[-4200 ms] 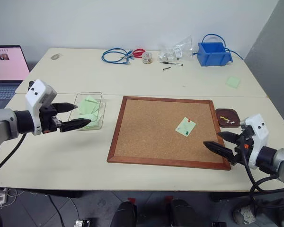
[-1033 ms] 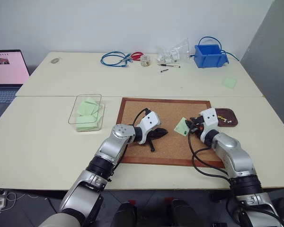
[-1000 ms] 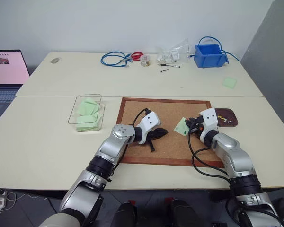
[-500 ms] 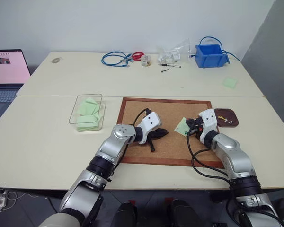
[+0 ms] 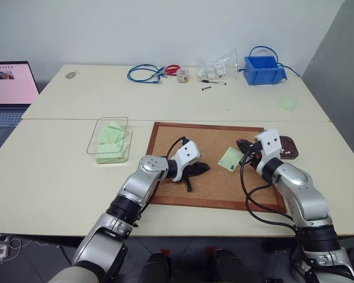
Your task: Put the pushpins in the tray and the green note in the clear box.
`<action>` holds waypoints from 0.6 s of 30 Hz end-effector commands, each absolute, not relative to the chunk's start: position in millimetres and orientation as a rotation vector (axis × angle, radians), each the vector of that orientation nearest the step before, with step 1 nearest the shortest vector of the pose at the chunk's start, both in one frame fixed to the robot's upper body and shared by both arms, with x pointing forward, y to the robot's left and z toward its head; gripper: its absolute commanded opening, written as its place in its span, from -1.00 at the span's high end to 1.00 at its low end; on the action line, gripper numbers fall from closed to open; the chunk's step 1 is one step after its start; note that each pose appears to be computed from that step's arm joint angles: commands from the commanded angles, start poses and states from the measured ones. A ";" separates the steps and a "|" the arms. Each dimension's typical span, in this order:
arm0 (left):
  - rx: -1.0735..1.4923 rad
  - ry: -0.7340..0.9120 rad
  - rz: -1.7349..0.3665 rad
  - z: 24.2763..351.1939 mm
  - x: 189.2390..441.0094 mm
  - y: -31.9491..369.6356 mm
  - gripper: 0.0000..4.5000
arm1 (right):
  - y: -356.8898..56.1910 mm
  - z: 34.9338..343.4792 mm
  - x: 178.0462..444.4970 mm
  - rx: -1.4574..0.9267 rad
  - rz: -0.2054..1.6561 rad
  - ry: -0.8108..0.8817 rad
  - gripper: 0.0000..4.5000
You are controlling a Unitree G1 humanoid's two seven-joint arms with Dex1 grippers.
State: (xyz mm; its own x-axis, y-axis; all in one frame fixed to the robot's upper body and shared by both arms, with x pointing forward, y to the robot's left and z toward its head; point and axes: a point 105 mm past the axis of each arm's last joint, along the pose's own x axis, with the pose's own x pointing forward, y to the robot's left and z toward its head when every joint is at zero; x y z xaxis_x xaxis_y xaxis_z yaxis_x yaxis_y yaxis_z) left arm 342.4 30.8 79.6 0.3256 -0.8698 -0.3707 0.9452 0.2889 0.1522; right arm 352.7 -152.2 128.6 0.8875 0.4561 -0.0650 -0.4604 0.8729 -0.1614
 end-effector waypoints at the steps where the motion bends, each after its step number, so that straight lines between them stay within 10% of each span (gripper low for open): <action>1: 0.380 0.373 -1.245 49.0 332.2 37.3 1.00 | -162.5 143.8 351.2 -0.136 0.432 -0.015 0.99; 10: 0.370 0.362 -1.261 50.7 329.8 35.4 1.00 | -260.7 141.6 365.4 -0.042 -0.096 0.035 0.99; 18: 0.373 0.356 -1.260 54.8 331.9 35.1 1.00 | -280.7 137.5 379.8 -0.016 -0.149 0.061 0.99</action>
State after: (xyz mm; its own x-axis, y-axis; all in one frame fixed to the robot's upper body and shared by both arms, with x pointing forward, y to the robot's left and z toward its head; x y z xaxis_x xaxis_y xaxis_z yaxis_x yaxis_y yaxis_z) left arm 341.1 30.5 79.6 0.3176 -0.8723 -0.3718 0.9479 0.2813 0.1496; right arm 374.0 -275.8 121.9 0.9833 -0.1424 -0.1133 0.1390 0.9896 -0.0373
